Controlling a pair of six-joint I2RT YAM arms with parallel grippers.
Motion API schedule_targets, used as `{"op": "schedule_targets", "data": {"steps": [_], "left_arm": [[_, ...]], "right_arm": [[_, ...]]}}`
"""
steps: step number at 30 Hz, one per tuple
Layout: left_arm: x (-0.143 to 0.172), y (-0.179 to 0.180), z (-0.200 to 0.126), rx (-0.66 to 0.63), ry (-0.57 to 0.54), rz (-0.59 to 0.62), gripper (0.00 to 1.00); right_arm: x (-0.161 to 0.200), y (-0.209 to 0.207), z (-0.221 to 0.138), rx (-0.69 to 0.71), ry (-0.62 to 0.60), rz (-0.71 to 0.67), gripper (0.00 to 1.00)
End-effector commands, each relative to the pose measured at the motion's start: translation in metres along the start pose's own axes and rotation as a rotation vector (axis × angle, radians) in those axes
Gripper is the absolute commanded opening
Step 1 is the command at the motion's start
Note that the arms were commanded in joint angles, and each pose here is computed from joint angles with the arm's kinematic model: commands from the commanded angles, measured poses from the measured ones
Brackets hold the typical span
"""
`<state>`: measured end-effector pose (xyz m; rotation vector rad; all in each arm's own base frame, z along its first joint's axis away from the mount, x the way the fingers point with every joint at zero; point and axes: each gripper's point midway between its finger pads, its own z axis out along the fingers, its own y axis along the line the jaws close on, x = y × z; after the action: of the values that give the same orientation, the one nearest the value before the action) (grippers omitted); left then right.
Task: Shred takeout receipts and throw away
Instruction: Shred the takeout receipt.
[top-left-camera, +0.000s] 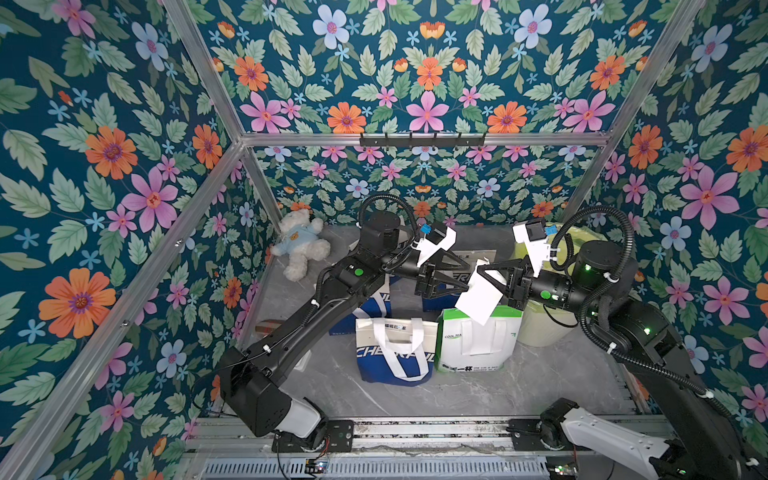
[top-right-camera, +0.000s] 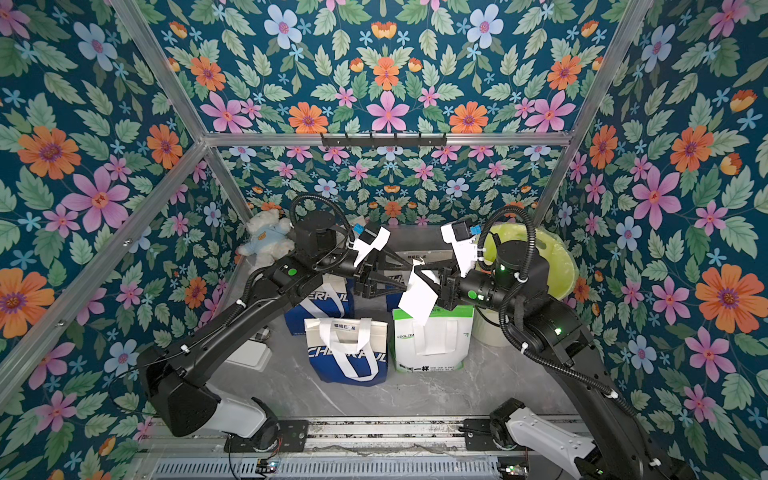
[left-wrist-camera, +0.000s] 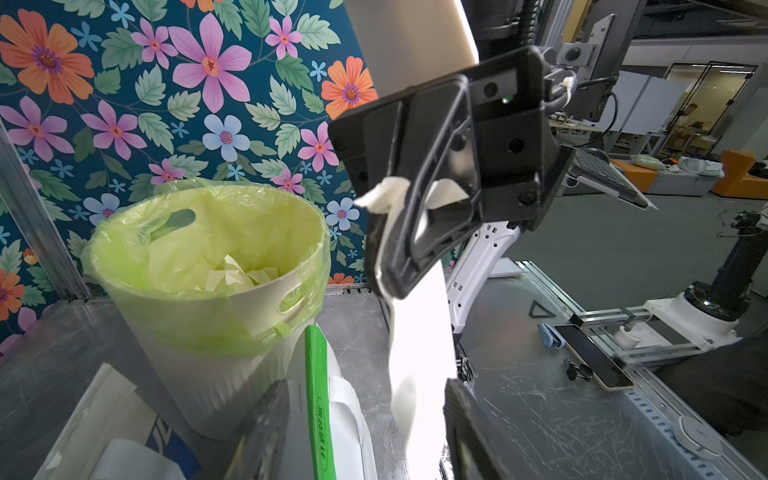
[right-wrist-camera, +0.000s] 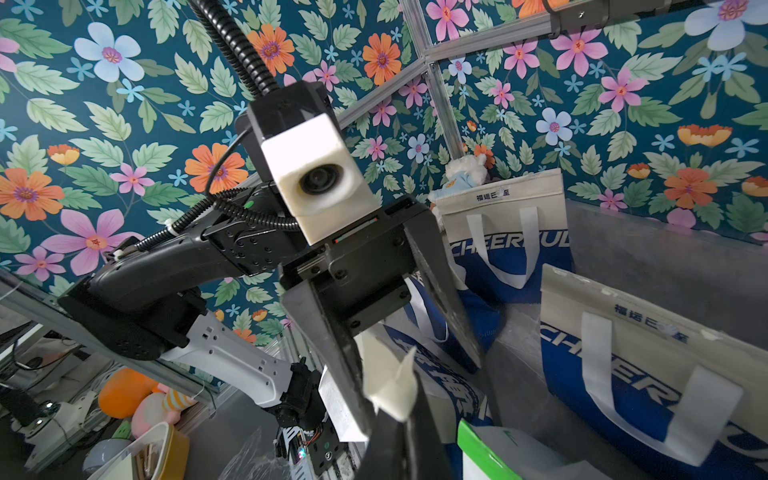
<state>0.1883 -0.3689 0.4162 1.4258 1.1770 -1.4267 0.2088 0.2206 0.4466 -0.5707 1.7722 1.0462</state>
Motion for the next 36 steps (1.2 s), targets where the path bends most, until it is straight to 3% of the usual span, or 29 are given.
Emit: {"op": "schedule_targets", "data": {"steps": [1, 7, 10, 15, 19, 24, 27, 28, 30, 31, 33, 36], "left_arm": [[-0.003, -0.011, -0.002, 0.035, 0.0, 0.026, 0.63], [-0.001, -0.015, 0.006, 0.07, 0.003, -0.005, 0.6], [0.014, -0.015, 0.024, 0.086, 0.06, -0.047, 0.55], [0.017, -0.016, 0.034, 0.099, 0.074, -0.069, 0.38], [0.009, -0.016, 0.032, 0.068, 0.049, -0.039, 0.1], [0.005, -0.018, 0.029, 0.046, 0.041, -0.022, 0.12], [0.006, -0.018, 0.029, 0.042, 0.032, -0.022, 0.0], [0.006, -0.018, 0.029, 0.041, 0.025, -0.023, 0.0], [0.006, -0.015, 0.029, 0.02, 0.013, -0.025, 0.0], [0.007, -0.013, 0.029, 0.006, 0.011, -0.026, 0.0], [0.01, -0.007, 0.029, -0.031, 0.008, -0.03, 0.0], [0.011, -0.002, 0.027, -0.086, -0.019, -0.02, 0.0]], "right_arm": [[-0.002, -0.003, 0.001, 0.017, -0.007, -0.028, 0.0], [-0.006, 0.0, 0.004, -0.009, -0.022, -0.021, 0.0], [-0.007, 0.0, 0.007, -0.019, -0.026, -0.015, 0.0], [-0.003, -0.002, 0.009, -0.018, -0.013, -0.006, 0.0], [-0.002, -0.004, 0.008, -0.002, -0.01, -0.007, 0.0], [0.002, -0.005, 0.007, 0.006, 0.01, -0.007, 0.0], [0.005, -0.008, 0.01, 0.013, 0.028, 0.004, 0.0], [0.005, -0.008, 0.011, 0.015, 0.032, 0.008, 0.12], [0.005, -0.008, 0.01, 0.016, 0.031, 0.013, 0.47], [0.004, -0.007, 0.008, 0.017, 0.022, 0.011, 0.54], [0.001, -0.005, 0.0, 0.025, -0.011, 0.001, 0.61], [0.002, 0.0, -0.012, 0.017, -0.042, -0.015, 0.63]]}}
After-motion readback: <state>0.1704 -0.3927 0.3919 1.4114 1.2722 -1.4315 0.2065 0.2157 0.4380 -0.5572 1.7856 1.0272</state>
